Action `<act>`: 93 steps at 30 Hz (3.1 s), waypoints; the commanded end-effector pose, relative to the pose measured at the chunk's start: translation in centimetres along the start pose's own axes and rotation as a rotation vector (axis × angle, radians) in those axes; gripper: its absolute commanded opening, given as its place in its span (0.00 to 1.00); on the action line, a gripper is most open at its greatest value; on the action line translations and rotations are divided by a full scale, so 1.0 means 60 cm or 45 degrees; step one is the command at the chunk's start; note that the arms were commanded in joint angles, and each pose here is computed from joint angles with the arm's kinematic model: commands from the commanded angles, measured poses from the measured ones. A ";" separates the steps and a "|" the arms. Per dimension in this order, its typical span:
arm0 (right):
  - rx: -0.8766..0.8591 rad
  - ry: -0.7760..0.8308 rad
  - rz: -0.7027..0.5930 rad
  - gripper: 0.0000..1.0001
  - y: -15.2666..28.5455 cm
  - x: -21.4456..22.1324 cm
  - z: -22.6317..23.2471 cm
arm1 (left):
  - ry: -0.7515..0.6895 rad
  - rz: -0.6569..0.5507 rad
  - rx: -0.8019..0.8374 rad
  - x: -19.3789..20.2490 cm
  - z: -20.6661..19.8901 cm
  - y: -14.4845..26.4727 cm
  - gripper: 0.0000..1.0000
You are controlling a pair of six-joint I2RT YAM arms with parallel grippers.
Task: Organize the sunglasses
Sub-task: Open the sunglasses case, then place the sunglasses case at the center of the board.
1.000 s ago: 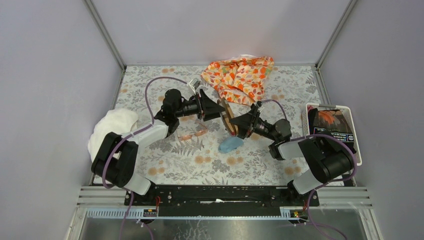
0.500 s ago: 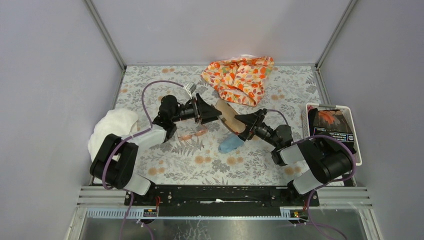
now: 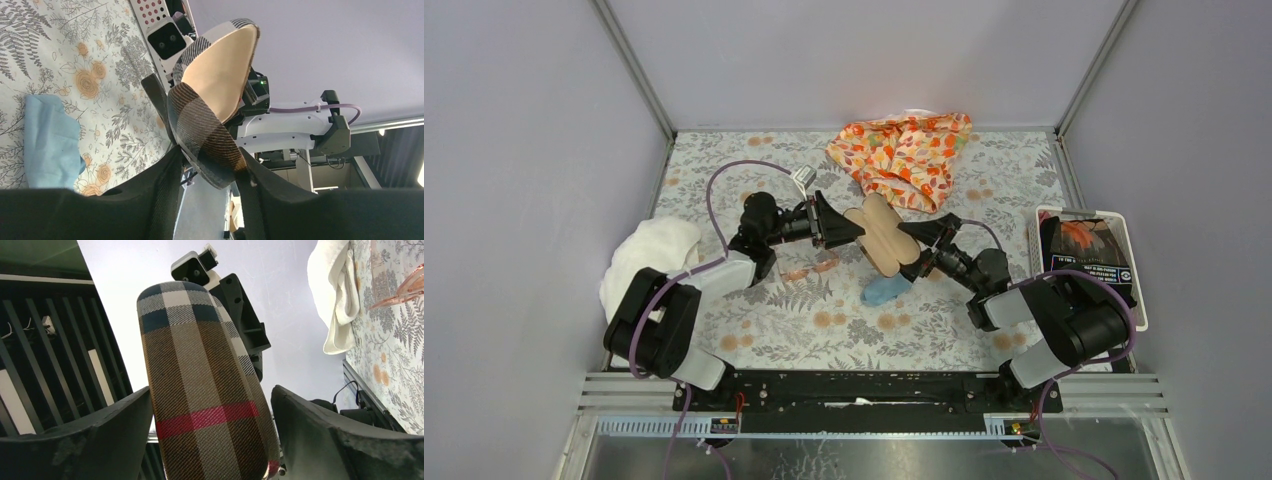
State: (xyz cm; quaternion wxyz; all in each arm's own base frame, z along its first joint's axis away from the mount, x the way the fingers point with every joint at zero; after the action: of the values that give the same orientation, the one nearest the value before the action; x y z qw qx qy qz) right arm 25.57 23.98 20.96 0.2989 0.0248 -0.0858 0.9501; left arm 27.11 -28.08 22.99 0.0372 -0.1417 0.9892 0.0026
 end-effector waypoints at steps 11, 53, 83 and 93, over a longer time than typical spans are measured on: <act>0.730 0.772 0.141 1.00 0.040 -0.004 -0.089 | 0.006 -0.069 -0.231 -0.037 0.023 -0.016 0.00; 1.535 1.039 -0.167 0.00 0.169 -0.155 -0.135 | -0.307 -0.091 -0.676 -0.077 -0.006 -0.012 0.99; 1.516 0.628 -0.452 0.57 0.194 -0.188 -0.259 | -0.302 -0.218 -0.910 -0.062 0.080 0.050 0.99; 1.592 0.813 -0.392 0.67 0.218 -0.187 -0.226 | -0.310 -0.192 -0.908 -0.055 0.083 0.045 0.99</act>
State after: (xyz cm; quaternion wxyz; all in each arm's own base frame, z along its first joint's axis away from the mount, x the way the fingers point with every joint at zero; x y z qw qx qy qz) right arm 27.56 10.41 3.80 0.3833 -0.0434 0.5434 0.7456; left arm 30.52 -24.33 19.33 0.1012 -0.2362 0.9005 0.3507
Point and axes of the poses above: each gripper's point midway between its finger pads, its own y axis back along the fingers, its own z axis along the line the jaws close on, x = y × z, the point moved 1 cm from there along y, back along the fingers, and after that the axes turned 14 degrees about y, right-handed, at the moved point
